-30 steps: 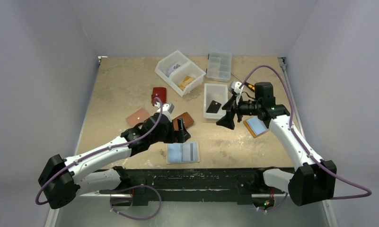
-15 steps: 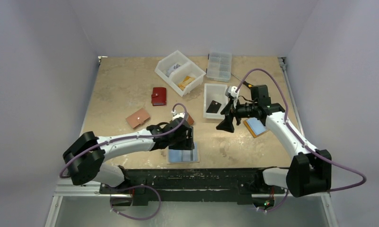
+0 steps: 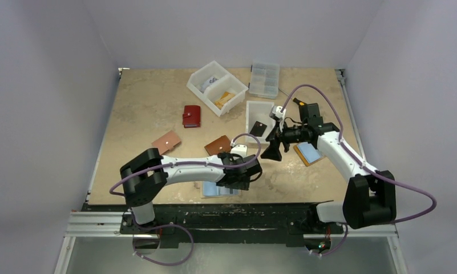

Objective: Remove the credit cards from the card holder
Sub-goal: Remove the credit card from the card holder.

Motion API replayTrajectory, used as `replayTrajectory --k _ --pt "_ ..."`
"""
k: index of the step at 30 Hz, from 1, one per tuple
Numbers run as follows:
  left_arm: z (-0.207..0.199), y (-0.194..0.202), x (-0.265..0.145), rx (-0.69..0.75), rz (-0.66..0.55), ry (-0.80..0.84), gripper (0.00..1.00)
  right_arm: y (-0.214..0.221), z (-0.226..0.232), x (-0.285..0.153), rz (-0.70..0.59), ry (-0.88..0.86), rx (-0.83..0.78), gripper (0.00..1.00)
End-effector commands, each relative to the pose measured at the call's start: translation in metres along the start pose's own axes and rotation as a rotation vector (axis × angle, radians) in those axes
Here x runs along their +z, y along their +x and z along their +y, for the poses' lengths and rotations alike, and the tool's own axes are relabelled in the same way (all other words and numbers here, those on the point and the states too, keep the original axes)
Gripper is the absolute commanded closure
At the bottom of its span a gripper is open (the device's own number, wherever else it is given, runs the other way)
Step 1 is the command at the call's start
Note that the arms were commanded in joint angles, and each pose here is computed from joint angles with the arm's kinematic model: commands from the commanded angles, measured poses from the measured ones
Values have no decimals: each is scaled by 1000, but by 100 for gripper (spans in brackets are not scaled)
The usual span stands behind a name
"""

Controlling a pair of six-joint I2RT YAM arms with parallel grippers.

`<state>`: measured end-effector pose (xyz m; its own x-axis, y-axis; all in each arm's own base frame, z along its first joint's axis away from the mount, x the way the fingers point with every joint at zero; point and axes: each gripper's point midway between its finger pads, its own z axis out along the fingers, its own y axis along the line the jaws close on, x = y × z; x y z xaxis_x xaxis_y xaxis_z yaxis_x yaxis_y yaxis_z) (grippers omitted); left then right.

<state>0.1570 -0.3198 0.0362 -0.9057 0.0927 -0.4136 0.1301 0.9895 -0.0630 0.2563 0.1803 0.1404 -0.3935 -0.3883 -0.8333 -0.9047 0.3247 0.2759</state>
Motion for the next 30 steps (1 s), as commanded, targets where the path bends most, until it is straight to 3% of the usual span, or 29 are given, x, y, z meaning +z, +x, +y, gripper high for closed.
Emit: replayTrajectory --k 1,17,30 --pt "1 -2 -14 -6 -51 -42 31 -13 1 -8 -32 36 -64 1" --pt "8 5 -20 -31 -115 35 35 -12 4 -12 -50 66 -66 1" --pt "21 13 -4 15 -79 -85 35 -8 3 -11 -45 66 -58 1"
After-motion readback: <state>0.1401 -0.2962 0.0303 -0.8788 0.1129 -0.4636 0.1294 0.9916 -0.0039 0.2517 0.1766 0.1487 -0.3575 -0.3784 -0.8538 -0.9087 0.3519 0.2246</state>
